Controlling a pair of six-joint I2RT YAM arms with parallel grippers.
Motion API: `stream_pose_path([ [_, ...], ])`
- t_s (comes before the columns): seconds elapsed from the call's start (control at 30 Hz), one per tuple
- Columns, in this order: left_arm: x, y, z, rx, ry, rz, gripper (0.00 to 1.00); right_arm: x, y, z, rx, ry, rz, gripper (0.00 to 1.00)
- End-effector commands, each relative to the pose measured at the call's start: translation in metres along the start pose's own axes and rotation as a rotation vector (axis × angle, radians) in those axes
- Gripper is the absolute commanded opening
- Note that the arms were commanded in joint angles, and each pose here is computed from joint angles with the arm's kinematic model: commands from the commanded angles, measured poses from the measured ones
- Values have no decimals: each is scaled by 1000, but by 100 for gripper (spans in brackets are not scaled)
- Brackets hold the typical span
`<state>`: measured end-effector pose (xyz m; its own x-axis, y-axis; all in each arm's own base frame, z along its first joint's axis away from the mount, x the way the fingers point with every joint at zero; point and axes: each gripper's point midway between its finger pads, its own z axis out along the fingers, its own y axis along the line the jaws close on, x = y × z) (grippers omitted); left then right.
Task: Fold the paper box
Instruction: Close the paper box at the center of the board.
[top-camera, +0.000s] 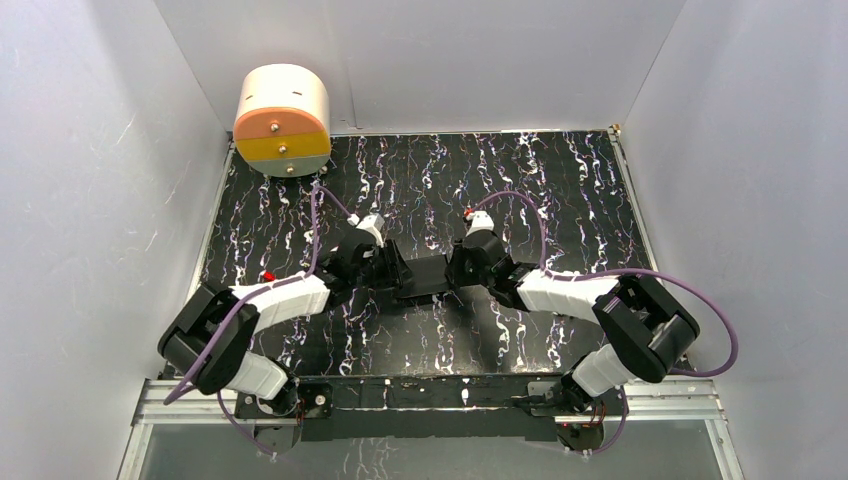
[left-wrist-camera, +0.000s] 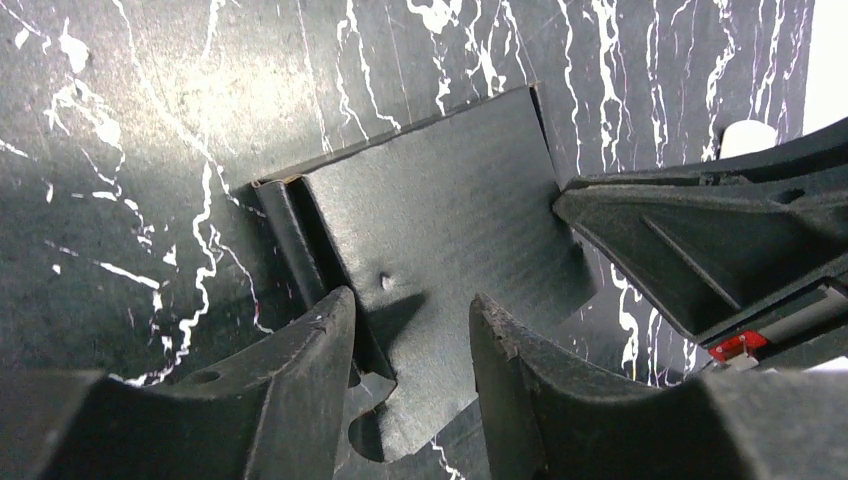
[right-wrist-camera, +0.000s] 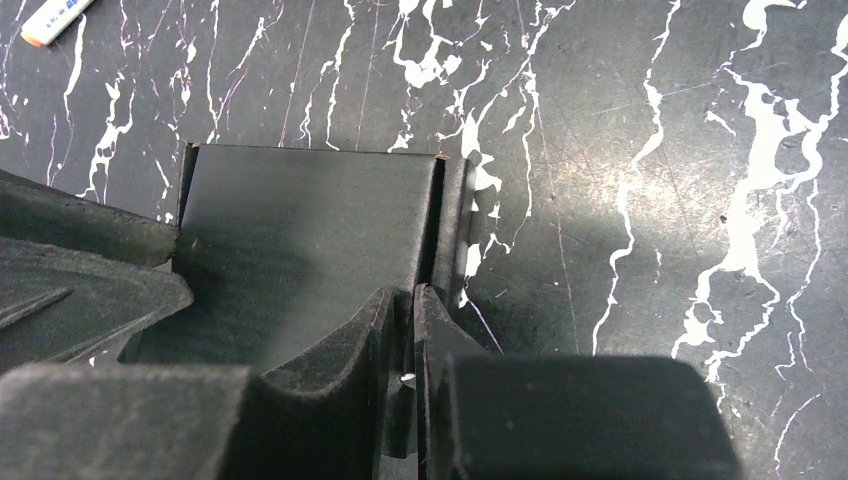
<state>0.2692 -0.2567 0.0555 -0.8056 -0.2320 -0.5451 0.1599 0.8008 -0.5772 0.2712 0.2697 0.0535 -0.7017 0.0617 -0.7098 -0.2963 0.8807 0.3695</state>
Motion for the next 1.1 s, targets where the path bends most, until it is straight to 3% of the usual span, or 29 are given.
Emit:
stream_pose_path([
  [0.0, 1, 1, -18, -52, 34, 23, 45, -4, 2, -5, 10, 26, -48, 21],
  [0.27, -8, 25, -39, -163, -61, 12, 51, -11, 13, -6, -24, 26, -53, 23],
  [0.6, 6, 14, -13, -71, 15, -36, 49, 2, 7, -1, -16, 59, -67, 22],
  [0.7, 7, 12, -8, -58, 25, -38, 43, 6, 5, 1, -12, 66, -66, 22],
  [0.9, 26, 24, 0, -82, 95, -34, 20, 17, 0, 2, -5, 97, -61, 20],
  [1.07, 51, 37, 6, -109, 183, -35, 7, 25, 0, 4, -10, 123, -56, 19],
])
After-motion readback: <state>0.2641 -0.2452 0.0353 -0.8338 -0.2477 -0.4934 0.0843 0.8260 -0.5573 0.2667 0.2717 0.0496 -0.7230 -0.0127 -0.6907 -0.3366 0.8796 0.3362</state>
